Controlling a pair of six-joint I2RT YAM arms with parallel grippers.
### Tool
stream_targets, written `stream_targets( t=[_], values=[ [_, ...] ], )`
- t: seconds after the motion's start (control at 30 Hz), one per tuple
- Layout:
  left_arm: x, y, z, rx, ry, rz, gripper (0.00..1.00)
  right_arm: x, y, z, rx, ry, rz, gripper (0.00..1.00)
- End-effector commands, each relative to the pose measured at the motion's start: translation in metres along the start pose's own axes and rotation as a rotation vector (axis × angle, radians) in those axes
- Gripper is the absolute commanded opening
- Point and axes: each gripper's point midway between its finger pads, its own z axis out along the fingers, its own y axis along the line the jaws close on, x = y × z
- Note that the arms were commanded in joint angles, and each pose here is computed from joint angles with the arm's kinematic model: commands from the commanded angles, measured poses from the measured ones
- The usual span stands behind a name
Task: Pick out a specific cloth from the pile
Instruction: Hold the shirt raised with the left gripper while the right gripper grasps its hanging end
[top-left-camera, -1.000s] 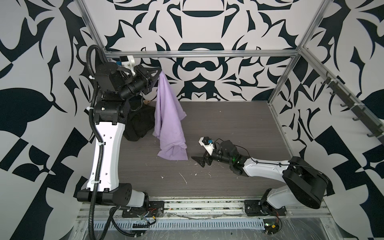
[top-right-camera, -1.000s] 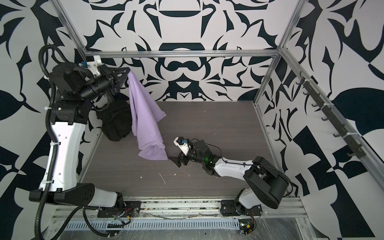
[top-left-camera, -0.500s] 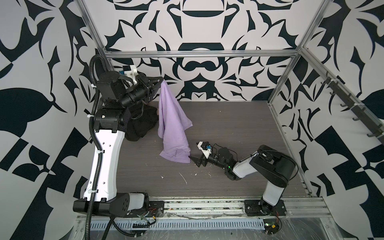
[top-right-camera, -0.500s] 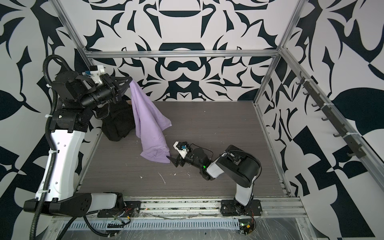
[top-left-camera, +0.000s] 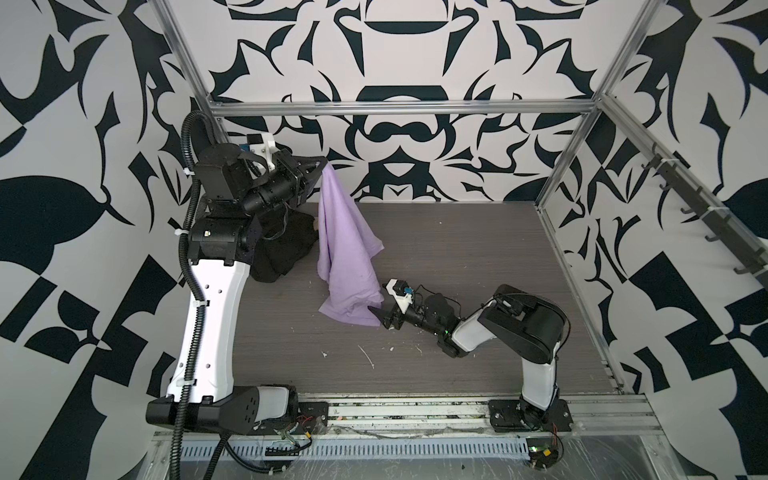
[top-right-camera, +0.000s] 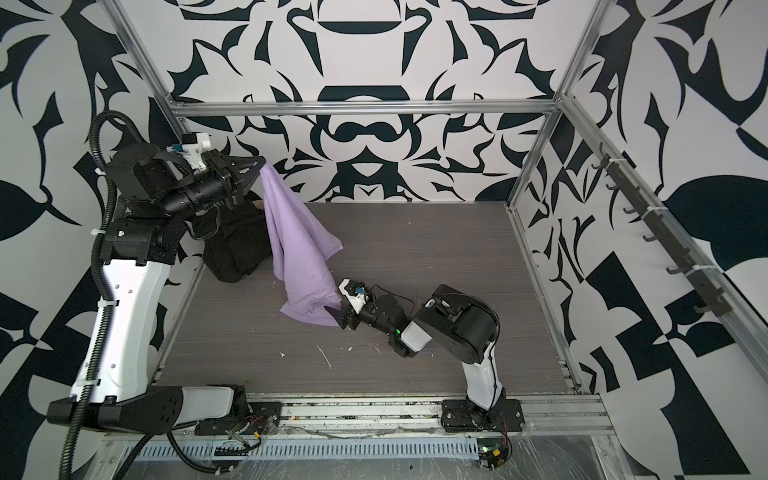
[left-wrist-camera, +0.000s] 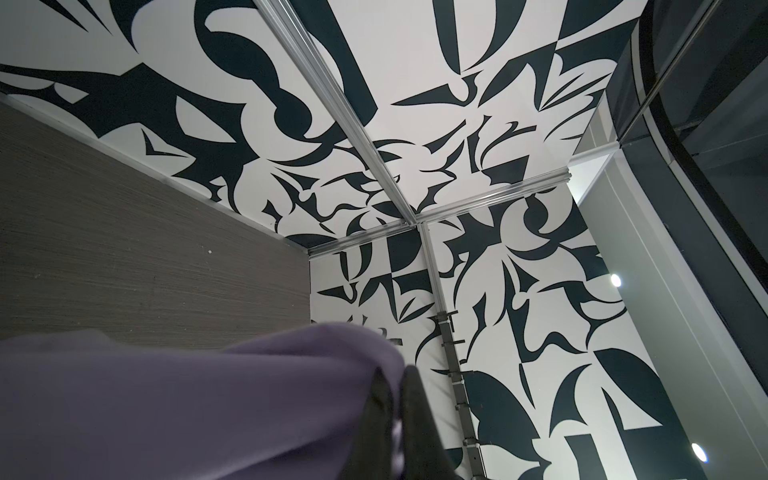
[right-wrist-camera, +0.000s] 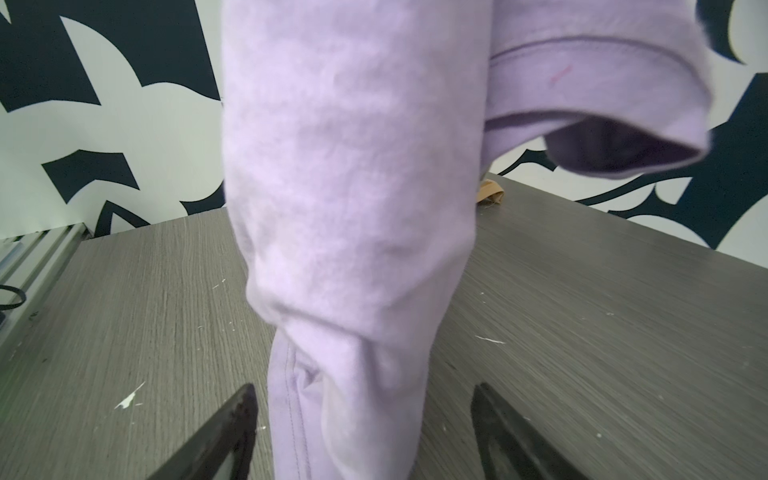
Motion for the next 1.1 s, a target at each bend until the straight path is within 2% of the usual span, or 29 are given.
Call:
stream_targets(
  t=[0.0, 0.1, 0.3, 0.43, 0.87, 1.07],
  values=[
    [0.004, -0.016, -0.009, 0.045, -0.007, 0.043, 0.03, -0.031, 0.003, 0.008, -0.019, -0.098, 0.013, 0.75],
    [0.004, -0.019, -0.011, 0.05, -0.011, 0.049, 0.03, -0.032, 0.002, 0.01, -0.018, -0.103, 0.03, 0.67],
    [0.004, -0.02, -0.012, 0.052, -0.014, 0.055, 0.03, -0.036, 0.002, 0.013, -0.019, -0.113, 0.045, 0.42],
    [0.004, -0.017, -0.011, 0.045, -0.012, 0.051, 0.03, -0.041, 0.004, 0.013, -0.033, -0.124, 0.049, 0.3],
    [0.002, -0.015, -0.01, 0.032, -0.013, 0.057, 0.03, -0.063, 0.003, 0.0, -0.011, -0.165, 0.067, 0.09],
    [-0.001, -0.02, -0.01, 0.035, -0.023, 0.06, 0.03, -0.086, -0.002, -0.017, 0.036, -0.215, 0.049, 0.02]
  ],
)
